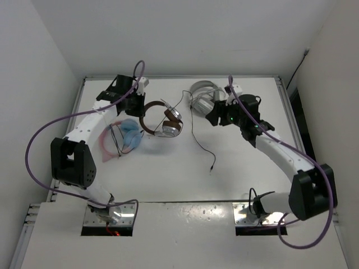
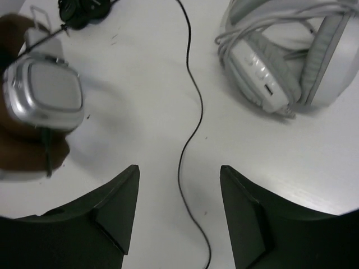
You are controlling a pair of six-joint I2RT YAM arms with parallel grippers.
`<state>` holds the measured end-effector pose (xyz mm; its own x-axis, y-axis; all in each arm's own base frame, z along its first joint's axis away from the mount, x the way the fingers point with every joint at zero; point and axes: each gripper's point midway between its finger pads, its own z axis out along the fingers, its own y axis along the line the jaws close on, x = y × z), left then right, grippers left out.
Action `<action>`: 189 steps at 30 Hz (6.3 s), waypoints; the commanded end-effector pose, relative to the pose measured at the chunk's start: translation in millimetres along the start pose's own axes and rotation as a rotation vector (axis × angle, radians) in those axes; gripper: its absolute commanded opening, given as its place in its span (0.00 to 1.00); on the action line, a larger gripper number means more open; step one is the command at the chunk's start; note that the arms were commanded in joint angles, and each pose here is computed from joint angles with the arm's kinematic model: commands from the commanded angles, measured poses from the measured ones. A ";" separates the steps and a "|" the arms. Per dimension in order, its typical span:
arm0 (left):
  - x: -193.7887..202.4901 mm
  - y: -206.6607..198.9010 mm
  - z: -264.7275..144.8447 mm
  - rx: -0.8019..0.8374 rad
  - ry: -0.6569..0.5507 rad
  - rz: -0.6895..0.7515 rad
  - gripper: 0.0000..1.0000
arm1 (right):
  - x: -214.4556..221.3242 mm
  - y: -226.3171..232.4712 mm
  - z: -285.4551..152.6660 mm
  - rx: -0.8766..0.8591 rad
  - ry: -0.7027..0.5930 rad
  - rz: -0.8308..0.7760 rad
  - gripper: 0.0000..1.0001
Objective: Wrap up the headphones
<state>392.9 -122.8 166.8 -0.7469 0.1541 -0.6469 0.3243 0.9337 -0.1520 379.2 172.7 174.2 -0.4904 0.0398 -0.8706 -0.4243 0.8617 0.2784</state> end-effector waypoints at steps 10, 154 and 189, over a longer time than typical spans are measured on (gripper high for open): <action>-29.6 7.5 -0.2 0.030 -0.067 -0.079 0.00 | 157.7 22.5 -62.7 -0.006 0.410 0.096 0.53; 21.4 -10.8 -13.3 -0.133 -0.172 0.186 0.00 | -196.8 254.4 -157.5 -0.429 -0.485 -0.612 0.00; -5.5 -132.7 -157.2 0.414 -0.434 0.252 0.00 | -200.3 27.9 -9.0 -0.122 -0.313 -0.179 0.00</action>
<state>276.4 -178.7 258.4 -0.3944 0.2219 -0.8917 0.6625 0.7411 -0.1086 451.8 186.3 351.8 -0.2088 0.0431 -0.9770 -0.5770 0.8012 0.1587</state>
